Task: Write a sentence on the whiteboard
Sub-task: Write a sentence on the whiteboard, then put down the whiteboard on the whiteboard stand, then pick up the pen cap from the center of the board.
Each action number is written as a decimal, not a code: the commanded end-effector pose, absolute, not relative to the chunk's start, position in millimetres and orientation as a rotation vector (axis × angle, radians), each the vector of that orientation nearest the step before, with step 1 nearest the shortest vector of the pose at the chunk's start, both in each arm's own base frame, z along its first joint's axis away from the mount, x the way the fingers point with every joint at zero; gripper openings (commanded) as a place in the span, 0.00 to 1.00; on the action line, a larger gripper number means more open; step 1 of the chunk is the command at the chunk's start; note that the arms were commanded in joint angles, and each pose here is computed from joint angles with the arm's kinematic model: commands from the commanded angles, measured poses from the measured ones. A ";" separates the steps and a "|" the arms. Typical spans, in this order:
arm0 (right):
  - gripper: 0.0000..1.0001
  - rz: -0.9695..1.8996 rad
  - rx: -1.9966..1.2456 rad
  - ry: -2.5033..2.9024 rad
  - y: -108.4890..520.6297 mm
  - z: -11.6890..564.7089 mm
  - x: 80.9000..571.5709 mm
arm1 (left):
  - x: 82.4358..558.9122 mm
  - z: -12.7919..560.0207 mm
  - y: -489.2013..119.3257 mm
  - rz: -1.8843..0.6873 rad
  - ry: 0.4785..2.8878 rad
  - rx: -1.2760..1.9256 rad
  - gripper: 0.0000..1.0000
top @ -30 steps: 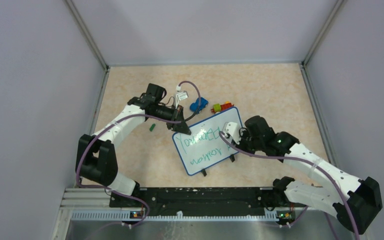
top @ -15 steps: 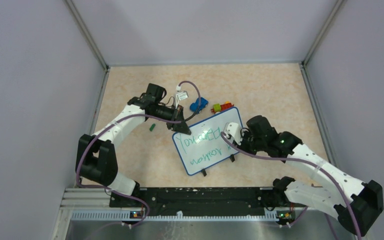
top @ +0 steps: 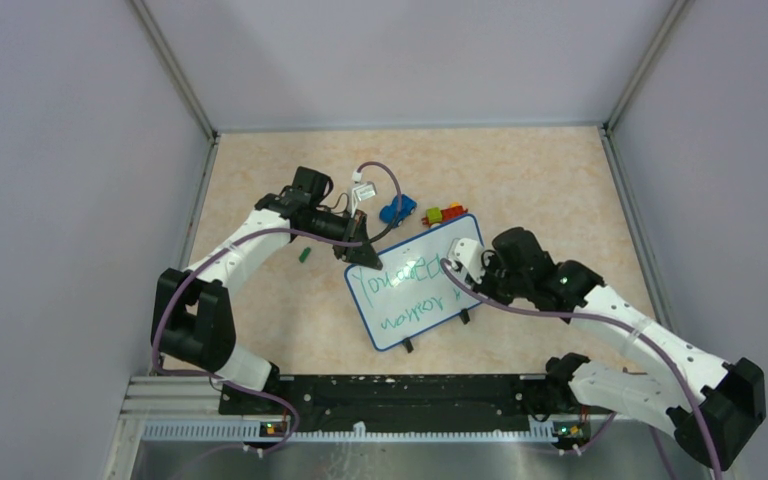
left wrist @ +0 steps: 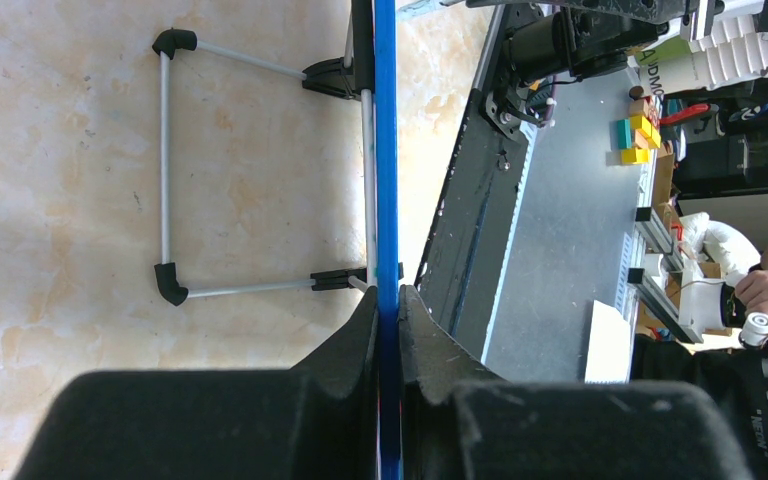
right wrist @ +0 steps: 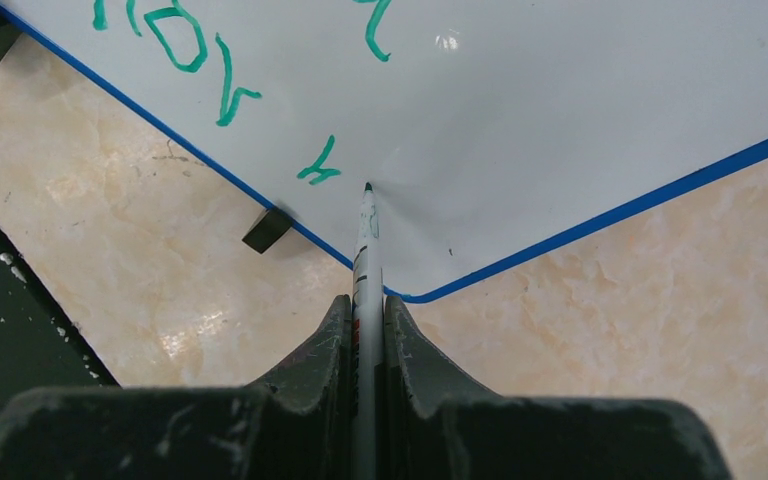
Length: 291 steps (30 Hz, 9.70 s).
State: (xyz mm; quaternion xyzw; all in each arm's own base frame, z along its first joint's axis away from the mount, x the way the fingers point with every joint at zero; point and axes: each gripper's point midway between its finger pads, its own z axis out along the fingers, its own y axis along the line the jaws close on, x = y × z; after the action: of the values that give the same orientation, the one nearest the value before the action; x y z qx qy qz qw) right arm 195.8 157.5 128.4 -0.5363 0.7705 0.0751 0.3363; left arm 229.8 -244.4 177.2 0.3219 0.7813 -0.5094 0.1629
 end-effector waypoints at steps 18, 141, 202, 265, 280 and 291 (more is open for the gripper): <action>0.00 0.221 -1.469 2.012 158.9 114.7 193.9 | 236.7 168.7 -247.4 -1.428 2.237 0.936 0.00; 0.00 -0.061 -1.278 2.035 124.9 140.2 234.8 | 236.7 166.9 -247.3 -1.428 2.236 0.939 0.00; 0.00 0.061 -1.324 2.035 130.9 156.4 214.9 | 237.4 169.3 -246.9 -1.413 2.229 0.937 0.03; 0.00 0.824 -0.735 1.858 206.2 297.8 332.7 | 339.0 41.5 -38.9 -0.470 2.651 0.610 0.58; 0.00 0.797 -0.734 1.855 201.4 300.7 331.9 | 327.1 6.2 -51.3 -0.298 2.744 0.731 0.43; 0.00 0.790 -0.751 1.844 200.2 302.3 327.6 | 347.1 51.2 -64.4 -0.381 2.638 0.681 0.05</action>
State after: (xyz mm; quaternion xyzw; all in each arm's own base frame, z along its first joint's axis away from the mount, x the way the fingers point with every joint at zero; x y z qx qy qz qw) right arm 328.8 204.0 288.5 -0.2969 0.7713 0.3290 0.4570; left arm 339.5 -54.9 22.3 0.2536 0.9477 -0.1001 0.1659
